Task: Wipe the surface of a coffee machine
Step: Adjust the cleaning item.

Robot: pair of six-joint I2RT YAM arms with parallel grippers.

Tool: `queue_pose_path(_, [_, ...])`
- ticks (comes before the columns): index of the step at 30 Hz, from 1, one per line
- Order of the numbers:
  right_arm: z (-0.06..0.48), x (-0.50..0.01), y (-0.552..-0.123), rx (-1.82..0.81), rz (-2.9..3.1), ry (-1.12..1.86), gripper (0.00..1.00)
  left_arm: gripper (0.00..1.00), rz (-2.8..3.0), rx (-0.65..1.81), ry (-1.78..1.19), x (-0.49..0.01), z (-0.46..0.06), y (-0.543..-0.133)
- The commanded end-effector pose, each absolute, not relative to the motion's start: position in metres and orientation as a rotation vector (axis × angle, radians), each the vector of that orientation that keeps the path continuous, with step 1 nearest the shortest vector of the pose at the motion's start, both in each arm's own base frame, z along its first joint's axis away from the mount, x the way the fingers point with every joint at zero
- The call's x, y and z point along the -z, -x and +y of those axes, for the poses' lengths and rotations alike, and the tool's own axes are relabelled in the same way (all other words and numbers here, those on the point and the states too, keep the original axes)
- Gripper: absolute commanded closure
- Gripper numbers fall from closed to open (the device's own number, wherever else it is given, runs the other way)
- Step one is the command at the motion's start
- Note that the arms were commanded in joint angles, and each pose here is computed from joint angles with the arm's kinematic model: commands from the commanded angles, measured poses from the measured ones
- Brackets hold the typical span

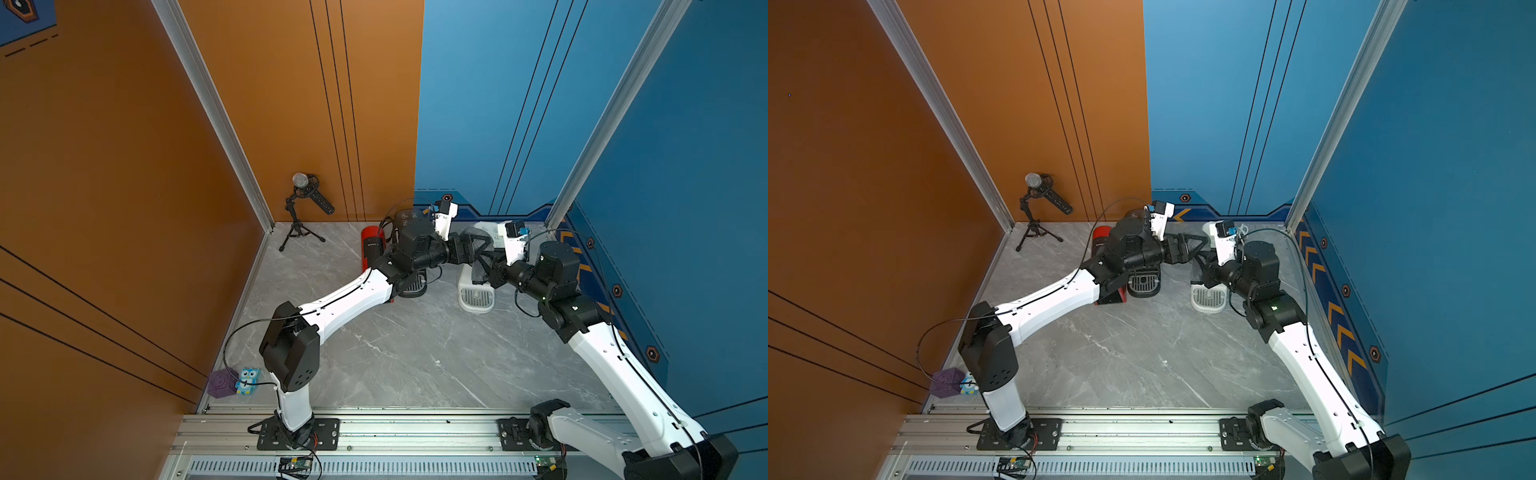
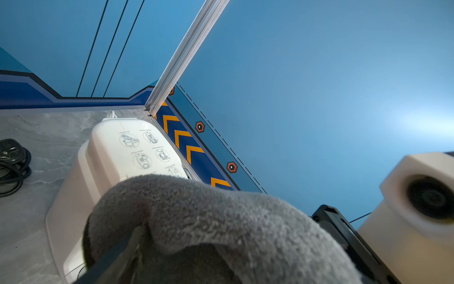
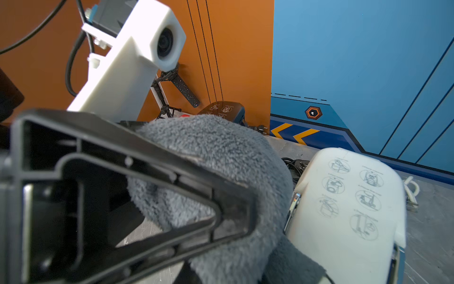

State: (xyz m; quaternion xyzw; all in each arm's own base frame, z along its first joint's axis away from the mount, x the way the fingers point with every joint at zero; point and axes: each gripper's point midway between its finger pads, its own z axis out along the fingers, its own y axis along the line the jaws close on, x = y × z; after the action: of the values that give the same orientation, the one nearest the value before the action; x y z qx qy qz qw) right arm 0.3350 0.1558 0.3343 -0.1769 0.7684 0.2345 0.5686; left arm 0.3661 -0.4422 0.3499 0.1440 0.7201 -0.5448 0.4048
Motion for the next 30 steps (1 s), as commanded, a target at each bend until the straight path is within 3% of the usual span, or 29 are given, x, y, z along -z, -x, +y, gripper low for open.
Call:
queue_pose_path(1, [0.153, -0.359, -0.335, -0.535, 1.702, 0.375, 0.81, 0.12, 1.829, 1.435, -0.43, -0.348, -0.456, -0.353])
queue_pose_path(2, [0.151, -0.36, -0.336, -0.531, 1.698, 0.367, 0.81, 0.19, 1.827, 1.441, -0.436, -0.349, -0.456, -0.352])
queue_pose_path(4, [0.151, -0.363, -0.336, -0.531, 1.688, 0.363, 0.81, 0.22, 1.826, 1.447, -0.443, -0.349, -0.457, -0.351])
queue_pose_path(9, [0.152, -0.368, -0.336, -0.552, 1.665, 0.351, 0.81, 0.43, 1.827, 1.477, -0.473, -0.349, -0.46, -0.349])
queue_pose_path(12, [0.151, -0.368, -0.335, -0.553, 1.662, 0.343, 0.81, 0.62, 1.827, 1.504, -0.471, -0.351, -0.458, -0.352])
queue_pose_path(15, [0.149, -0.366, -0.336, -0.542, 1.667, 0.334, 0.81, 0.88, 1.79, 1.536, -0.451, -0.358, -0.45, -0.358])
queue_pose_path(17, [0.146, -0.362, -0.337, -0.542, 1.673, 0.31, 0.73, 1.0, 1.759, 1.531, -0.434, -0.362, -0.444, -0.362])
queue_pose_path(20, [0.145, -0.357, -0.339, -0.556, 1.688, 0.288, 0.73, 1.0, 1.743, 1.506, -0.427, -0.366, -0.438, -0.37])
queue_pose_path(27, [0.127, -0.332, -0.348, -0.488, 1.786, 0.193, 0.42, 1.0, 1.737, 1.419, -0.312, -0.367, -0.397, -0.41])
queue_pose_path(30, [0.111, -0.318, -0.353, -0.477, 1.827, 0.106, 0.41, 1.0, 1.717, 1.29, -0.271, -0.362, -0.379, -0.432])
